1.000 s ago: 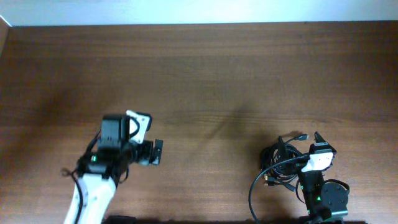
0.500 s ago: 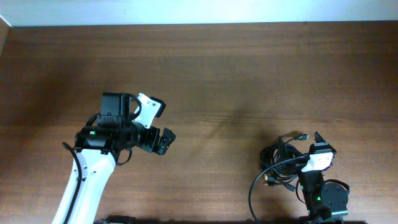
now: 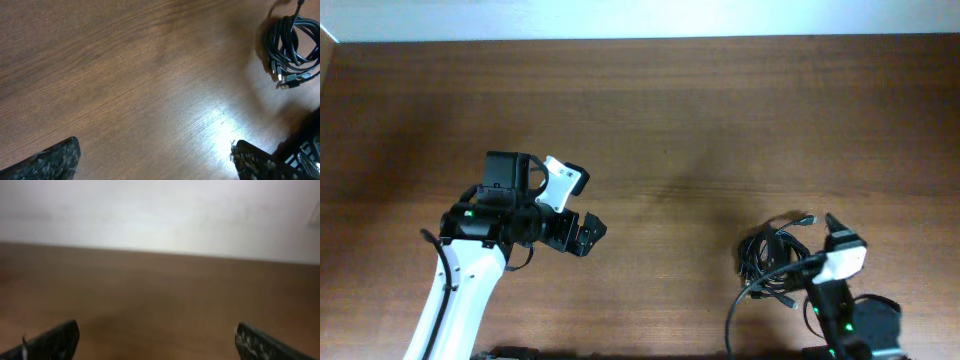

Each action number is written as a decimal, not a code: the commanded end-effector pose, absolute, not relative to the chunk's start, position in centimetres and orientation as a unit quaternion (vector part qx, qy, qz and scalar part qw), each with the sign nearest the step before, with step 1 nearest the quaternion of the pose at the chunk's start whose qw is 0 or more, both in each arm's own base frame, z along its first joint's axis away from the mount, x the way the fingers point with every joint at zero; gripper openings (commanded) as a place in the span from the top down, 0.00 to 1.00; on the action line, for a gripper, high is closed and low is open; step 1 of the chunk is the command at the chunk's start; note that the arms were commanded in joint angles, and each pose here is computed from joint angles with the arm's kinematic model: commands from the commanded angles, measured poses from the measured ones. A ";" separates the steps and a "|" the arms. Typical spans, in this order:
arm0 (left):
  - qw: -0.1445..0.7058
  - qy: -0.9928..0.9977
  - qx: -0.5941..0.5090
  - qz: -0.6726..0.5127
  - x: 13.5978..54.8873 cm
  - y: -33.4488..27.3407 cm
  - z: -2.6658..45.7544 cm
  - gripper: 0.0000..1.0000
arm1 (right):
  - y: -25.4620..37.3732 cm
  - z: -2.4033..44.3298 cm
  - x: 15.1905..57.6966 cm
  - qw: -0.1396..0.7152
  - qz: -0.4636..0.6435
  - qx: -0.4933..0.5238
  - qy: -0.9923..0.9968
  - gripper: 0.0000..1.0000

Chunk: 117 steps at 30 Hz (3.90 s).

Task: Untangle cables
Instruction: 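Raise the left gripper forward over the table center, then lower the right gripper onto the black cable bundle and grasp it, then lift the cable bundle with the right gripper toward the left gripper, then grasp the cable loops with the left gripper beside the right gripper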

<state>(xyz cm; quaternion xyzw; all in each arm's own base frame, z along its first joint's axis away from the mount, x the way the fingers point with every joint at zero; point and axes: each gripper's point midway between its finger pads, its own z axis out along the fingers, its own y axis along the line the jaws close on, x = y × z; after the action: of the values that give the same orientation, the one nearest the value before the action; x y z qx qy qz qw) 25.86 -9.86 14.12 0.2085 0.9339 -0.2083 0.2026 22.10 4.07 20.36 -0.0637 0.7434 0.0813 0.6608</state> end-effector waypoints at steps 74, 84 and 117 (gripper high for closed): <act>0.192 0.892 0.225 -0.343 24.0 -13.7 16.8 0.01 | 18.8 12.3 32.1 0.050 0.522 -0.066 0.849 0.96; 0.156 0.944 0.048 -0.286 25.6 -11.3 15.3 0.01 | 25.0 20.4 36.0 0.163 0.413 -0.129 0.887 0.96; 0.264 0.936 -0.079 -0.219 31.7 -8.2 16.6 0.01 | 33.9 23.9 32.5 0.188 0.412 -0.180 0.873 0.96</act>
<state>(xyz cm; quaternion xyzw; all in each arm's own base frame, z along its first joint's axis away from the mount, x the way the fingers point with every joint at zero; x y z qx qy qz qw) 30.66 -9.94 16.46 -0.0476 0.9323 -0.2640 0.2427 32.92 33.49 21.20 -0.1663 0.8896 0.3897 0.1703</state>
